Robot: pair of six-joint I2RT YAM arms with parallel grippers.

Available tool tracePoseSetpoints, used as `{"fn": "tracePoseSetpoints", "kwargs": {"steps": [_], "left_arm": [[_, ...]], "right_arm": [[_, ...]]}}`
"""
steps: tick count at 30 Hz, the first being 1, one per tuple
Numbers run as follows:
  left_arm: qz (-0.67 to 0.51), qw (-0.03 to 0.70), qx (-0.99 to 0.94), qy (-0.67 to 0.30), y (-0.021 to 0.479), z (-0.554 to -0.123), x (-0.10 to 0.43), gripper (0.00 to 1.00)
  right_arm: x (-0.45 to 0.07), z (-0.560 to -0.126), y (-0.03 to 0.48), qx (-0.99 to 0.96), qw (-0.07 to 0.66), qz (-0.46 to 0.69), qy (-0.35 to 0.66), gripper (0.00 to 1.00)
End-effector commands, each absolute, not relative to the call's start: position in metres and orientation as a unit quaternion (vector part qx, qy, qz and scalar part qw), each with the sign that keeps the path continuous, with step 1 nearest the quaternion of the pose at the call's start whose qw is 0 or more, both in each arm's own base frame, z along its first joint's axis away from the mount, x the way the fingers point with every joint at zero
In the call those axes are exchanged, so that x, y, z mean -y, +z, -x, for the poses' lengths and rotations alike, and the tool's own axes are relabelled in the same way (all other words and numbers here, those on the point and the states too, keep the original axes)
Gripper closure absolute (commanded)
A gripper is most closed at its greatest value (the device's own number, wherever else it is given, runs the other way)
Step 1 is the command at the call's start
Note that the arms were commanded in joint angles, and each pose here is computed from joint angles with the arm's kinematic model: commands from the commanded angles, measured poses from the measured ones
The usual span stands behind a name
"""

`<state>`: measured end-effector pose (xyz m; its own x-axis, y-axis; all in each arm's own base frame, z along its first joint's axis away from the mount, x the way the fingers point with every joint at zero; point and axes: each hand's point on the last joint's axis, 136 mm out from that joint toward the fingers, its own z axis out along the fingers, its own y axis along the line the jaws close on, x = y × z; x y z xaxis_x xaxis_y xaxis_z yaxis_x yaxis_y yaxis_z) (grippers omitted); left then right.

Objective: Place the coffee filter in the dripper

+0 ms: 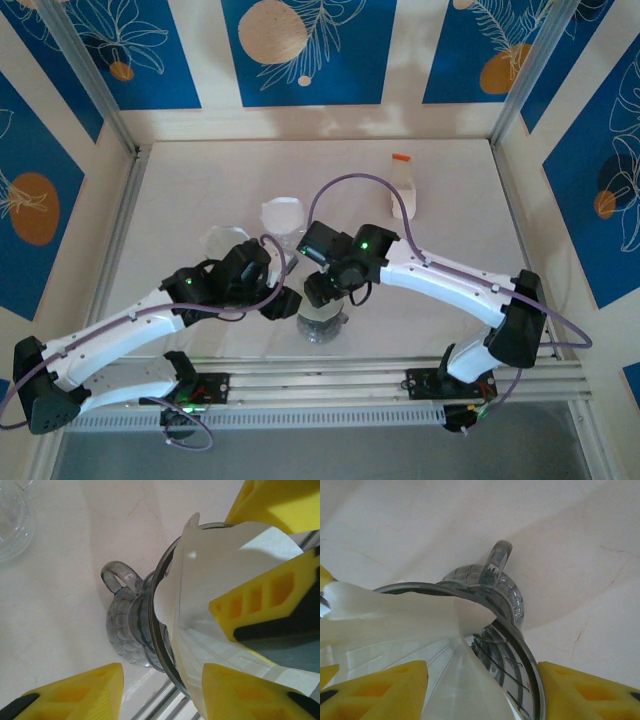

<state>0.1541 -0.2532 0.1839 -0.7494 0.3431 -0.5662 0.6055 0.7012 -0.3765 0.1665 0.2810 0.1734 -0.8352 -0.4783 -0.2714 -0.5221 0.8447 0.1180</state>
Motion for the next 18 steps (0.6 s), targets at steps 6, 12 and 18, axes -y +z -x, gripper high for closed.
{"fn": "tracePoseSetpoints", "kwargs": {"steps": [6, 12, 18], "left_arm": [[-0.268, 0.226, -0.893, -0.283, 0.178, -0.153, 0.252, 0.55], [-0.269, 0.225, -0.893, -0.282, 0.178, -0.153, 0.252, 0.55], [-0.268, 0.224, -0.893, -0.283, 0.178, -0.153, 0.253, 0.55]], "right_arm": [[-0.275, -0.16, 0.149, -0.958, 0.074, 0.266, 0.078, 0.42], [-0.274, -0.16, 0.138, -0.959, 0.064, 0.267, 0.069, 0.43], [-0.273, -0.16, 0.129, -0.96, 0.06, 0.265, 0.064, 0.44]]}}
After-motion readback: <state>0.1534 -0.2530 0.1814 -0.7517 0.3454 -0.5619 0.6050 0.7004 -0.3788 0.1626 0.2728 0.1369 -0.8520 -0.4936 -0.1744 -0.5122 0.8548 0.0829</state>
